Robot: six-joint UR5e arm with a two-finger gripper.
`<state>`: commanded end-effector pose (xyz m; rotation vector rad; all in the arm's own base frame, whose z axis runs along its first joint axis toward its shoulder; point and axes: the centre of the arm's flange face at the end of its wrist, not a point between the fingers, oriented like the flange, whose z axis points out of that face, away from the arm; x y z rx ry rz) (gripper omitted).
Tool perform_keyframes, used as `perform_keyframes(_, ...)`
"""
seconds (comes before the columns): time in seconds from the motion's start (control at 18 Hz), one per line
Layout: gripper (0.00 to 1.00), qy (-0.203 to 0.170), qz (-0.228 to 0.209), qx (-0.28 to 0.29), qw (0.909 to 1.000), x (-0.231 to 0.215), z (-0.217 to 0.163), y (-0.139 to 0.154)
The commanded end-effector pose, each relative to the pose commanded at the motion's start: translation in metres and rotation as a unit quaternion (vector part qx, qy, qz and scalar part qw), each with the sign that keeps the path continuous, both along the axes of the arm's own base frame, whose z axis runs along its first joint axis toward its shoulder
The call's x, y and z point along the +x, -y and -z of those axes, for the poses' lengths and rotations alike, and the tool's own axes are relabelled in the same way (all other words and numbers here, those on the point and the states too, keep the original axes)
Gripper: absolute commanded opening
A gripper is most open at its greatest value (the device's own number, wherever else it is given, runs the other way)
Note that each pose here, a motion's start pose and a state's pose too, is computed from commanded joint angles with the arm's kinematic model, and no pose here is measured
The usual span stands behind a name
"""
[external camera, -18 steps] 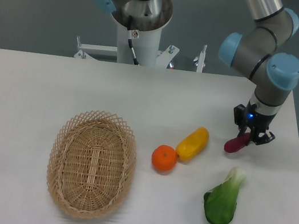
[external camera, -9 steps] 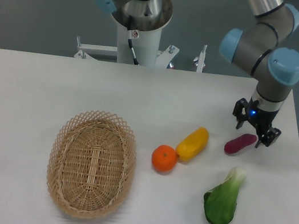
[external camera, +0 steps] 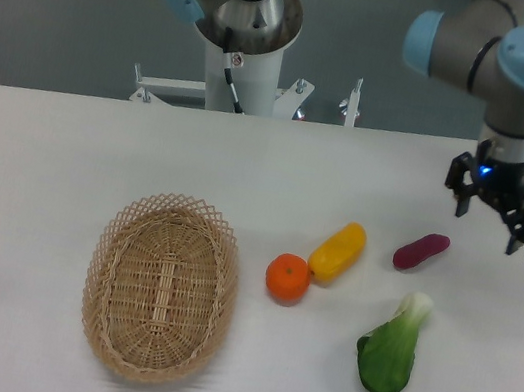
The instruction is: Place the sweet potato on the table
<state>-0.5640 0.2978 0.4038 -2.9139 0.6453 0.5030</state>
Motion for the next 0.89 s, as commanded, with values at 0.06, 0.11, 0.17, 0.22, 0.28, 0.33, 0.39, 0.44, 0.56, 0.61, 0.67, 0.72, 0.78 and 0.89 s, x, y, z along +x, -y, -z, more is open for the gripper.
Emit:
perform_keyframes(0.06, 1.00, 0.010, 0.002, -0.004, 0.9999, 0.004, -0.005, 0.004)
perform_keyframes(0.11, 1.00, 0.015, 0.009, -0.010, 0.9998, 0.008, -0.014, 0.010)
perform_keyframes(0.17, 1.00, 0.024, 0.015, -0.018, 0.9994, 0.005, -0.016, 0.026)
perform_keyframes(0.22, 1.00, 0.031, 0.031, -0.026, 0.9987, 0.002, -0.016, 0.037)
perform_keyframes(0.28, 1.00, 0.034, 0.048, -0.035, 0.9976, 0.000, -0.022, 0.045)
perform_keyframes(0.33, 1.00, 0.038, 0.056, -0.040, 0.9969, -0.002, -0.026, 0.056)
perform_keyframes(0.39, 1.00, 0.043, 0.058, -0.043, 0.9964, -0.004, -0.027, 0.065)
perform_keyframes(0.44, 1.00, 0.044, 0.057, -0.044, 0.9964, -0.005, -0.030, 0.071)
perform_keyframes(0.56, 1.00, 0.044, 0.054, -0.048, 0.9964, -0.007, -0.032, 0.084)
perform_keyframes(0.61, 1.00, 0.042, 0.060, -0.049, 0.9961, -0.009, -0.033, 0.089)
perform_keyframes(0.67, 1.00, 0.040, 0.067, -0.051, 0.9957, -0.010, -0.033, 0.092)
perform_keyframes(0.72, 1.00, 0.040, 0.069, -0.052, 0.9955, -0.010, -0.032, 0.093)
perform_keyframes(0.78, 1.00, 0.041, 0.069, -0.052, 0.9954, -0.010, -0.032, 0.093)
perform_keyframes(0.89, 1.00, 0.042, 0.068, -0.051, 0.9955, -0.010, -0.030, 0.093)
